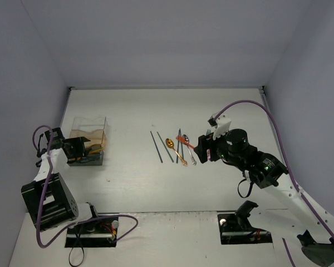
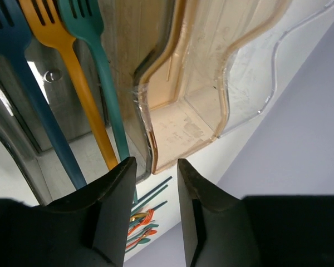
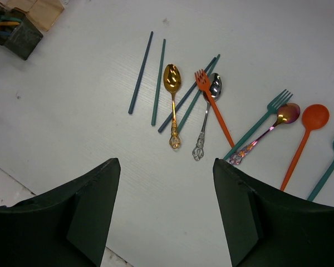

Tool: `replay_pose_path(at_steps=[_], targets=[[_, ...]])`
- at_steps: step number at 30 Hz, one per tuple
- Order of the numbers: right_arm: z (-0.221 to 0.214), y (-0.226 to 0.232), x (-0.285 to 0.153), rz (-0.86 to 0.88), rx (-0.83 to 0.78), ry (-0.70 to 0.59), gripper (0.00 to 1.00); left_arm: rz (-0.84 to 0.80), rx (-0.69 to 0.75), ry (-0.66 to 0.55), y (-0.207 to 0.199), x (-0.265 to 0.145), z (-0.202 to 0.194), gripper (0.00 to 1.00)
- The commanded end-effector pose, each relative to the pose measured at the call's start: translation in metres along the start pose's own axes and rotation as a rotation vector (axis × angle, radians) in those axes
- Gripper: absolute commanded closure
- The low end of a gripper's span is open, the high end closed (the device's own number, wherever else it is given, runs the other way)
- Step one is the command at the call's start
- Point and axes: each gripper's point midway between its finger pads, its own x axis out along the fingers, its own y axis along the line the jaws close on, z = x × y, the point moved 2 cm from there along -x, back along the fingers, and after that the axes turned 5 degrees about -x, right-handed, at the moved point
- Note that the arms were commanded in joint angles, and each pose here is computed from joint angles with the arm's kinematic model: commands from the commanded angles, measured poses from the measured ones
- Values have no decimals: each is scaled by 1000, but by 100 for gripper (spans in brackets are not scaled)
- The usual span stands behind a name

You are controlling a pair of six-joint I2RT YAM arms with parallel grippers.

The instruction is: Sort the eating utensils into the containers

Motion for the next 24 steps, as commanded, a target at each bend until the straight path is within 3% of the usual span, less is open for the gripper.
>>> replay_pose_path(at_steps=[1, 7, 14, 18, 24], targets=[[11, -6, 0, -31, 1, -45, 35, -108, 63, -29, -28, -31, -2, 60], [9, -27, 6, -167, 51, -21, 35, -171, 162, -54, -38, -74, -12, 50], [-18, -66, 36, -355, 223, 122, 35, -250, 563, -130, -35, -114, -31, 46], [-44, -82, 62, -393, 337, 230, 38, -293, 817, -149, -27, -133, -51, 46], [-65, -97, 98, -424, 449, 312, 45, -378, 1082, -138, -21, -170, -83, 45]])
